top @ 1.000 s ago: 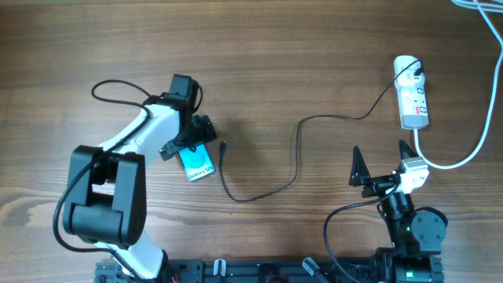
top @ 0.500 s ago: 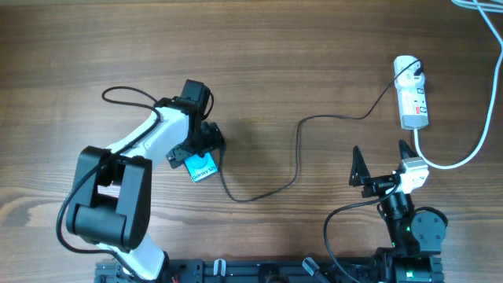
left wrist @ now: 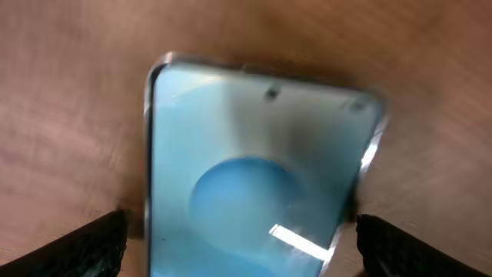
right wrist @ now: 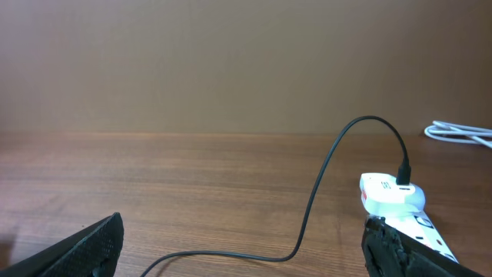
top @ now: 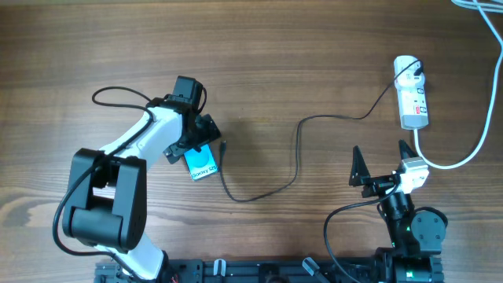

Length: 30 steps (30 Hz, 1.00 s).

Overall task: Plug charger to phone and switch on socket
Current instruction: 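Grasp the phone's top edge with the left gripper, then lift the phone upright with the left gripper, bottom edge facing right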

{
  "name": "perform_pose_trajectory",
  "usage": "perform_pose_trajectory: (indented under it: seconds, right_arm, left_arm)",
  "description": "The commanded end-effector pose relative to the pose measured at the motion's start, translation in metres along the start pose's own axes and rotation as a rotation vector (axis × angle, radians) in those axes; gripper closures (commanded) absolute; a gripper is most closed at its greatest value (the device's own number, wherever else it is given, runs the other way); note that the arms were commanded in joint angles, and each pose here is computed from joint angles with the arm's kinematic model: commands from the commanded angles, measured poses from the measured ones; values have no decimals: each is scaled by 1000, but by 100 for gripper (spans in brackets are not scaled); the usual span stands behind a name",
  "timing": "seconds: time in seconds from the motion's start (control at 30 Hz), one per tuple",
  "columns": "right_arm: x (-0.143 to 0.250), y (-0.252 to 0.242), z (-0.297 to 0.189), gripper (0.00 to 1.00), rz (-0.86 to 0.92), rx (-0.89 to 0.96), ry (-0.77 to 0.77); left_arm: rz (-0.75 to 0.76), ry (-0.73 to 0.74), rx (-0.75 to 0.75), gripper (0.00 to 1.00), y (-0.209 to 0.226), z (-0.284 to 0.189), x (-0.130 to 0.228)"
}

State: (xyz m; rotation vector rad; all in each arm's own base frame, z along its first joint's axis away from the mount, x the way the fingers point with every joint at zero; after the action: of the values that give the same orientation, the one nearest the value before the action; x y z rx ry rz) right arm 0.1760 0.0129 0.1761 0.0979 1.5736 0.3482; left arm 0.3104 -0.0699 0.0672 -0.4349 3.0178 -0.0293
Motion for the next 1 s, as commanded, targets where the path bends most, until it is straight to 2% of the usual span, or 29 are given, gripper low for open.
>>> perform_pose_trajectory:
  seconds: [0.0,0.27,0.6,0.77,0.97]
  right_arm:
    - [-1,2,-1,0,-6,-16,-10]
    - [-1,2,-1,0,-6,-16,-10]
    - [-1,2,-1,0,-6,-16,-10]
    - [-1,2,-1,0,-6,-16,-10]
    - [-1,2,-1,0,-6,-16,-10]
  left_arm:
    - [29,105,-32,0,4,15,22]
    - [53,128,-45,0,4,24,36]
    - [53,36,-22,0,-1,26,22]
    - [52,47,-24,2,-1,26,24]
    - [53,61,-32,16,1,25,26]
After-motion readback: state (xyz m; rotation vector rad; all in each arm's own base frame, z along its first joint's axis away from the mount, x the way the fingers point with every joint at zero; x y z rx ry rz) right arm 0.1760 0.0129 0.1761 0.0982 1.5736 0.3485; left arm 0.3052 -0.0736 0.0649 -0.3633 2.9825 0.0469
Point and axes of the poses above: each gripper's point midway between its finger pads, its own z axis out along the fingers, its own y axis along the line the jaws close on, x = y × z, the point moved 7 cm from there along -z, back along the fingers, and after that the axes turned 13 degrees about z, right-handed, at the moved point
